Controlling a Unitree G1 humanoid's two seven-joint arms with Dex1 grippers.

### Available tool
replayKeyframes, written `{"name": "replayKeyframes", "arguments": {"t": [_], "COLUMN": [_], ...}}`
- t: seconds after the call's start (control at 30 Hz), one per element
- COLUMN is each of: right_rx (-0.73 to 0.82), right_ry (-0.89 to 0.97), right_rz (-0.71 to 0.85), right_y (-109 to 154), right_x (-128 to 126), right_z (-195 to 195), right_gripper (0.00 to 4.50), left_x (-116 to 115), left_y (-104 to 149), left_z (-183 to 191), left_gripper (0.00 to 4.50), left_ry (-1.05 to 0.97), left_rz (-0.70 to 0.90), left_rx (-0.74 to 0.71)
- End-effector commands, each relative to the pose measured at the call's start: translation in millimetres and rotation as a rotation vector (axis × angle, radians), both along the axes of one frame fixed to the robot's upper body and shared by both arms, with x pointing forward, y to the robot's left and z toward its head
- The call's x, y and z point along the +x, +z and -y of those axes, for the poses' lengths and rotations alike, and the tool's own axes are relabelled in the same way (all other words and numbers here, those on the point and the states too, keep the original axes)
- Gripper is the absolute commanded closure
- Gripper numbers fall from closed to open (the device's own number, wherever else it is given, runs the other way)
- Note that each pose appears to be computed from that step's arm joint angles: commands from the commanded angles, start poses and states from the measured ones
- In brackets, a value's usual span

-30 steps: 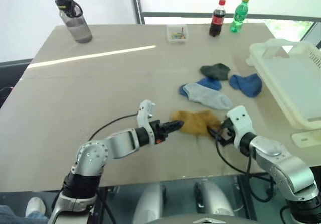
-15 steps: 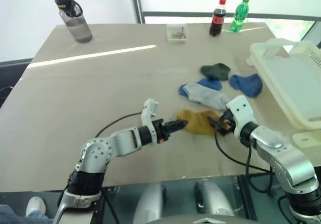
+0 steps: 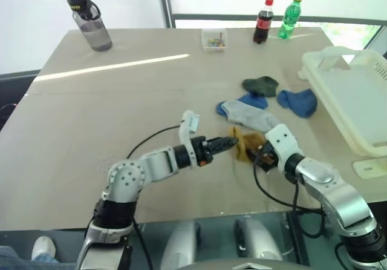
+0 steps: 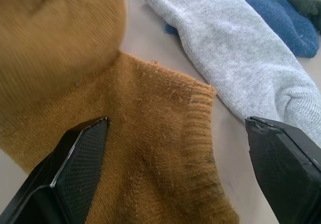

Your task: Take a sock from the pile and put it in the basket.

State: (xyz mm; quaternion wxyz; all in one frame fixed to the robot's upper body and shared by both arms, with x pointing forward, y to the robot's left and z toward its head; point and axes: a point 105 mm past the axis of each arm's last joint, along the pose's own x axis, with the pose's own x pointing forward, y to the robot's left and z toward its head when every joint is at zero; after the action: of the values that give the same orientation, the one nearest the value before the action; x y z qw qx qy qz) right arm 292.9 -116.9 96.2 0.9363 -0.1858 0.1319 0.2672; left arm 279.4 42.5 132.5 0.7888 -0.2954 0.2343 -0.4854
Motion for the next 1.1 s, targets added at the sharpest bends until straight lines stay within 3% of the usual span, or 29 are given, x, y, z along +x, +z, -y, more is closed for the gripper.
{"name": "replayKeyframes", "arguments": {"t": [0.03,0.2,0.43,0.67,0.8,0.93,1.1], "right_rx": [0.004,0.037,0.124,0.114,0.141,0.346,0.558], "right_ry": [0.007,-0.011,0.000,0.008,-0.062,-0.169,-0.231], "right_rz": [-0.007,0.010,0.053,-0.007,-0.111,-0.157,-0.186], "right_y": [-1,7,48,56,47,47,45], "right_x": [0,2,-6,-26,-41,-39,-28], "right_z": [-5,-6,2,26,57,67,53], "right_gripper": [0.00,0.00,0.00,0.00,0.00,0.00,0.00], "left_x": [-1,1,15,18,16,11,3], "left_y": [9,7,-1,-9,-11,-11,-7], "left_z": [16,28,38,44,46,48,51], "left_gripper": [2.17,2.17,2.17,2.17,2.17,2.17,2.17], "left_ry": [-0.078,-0.135,-0.161,-0.192,-0.218,-0.258,-0.320], "left_rz": [0.042,0.057,0.049,0.041,0.032,0.030,0.038], "left_rx": [-0.046,-0.049,-0.035,-0.029,-0.041,-0.057,-0.097]}}
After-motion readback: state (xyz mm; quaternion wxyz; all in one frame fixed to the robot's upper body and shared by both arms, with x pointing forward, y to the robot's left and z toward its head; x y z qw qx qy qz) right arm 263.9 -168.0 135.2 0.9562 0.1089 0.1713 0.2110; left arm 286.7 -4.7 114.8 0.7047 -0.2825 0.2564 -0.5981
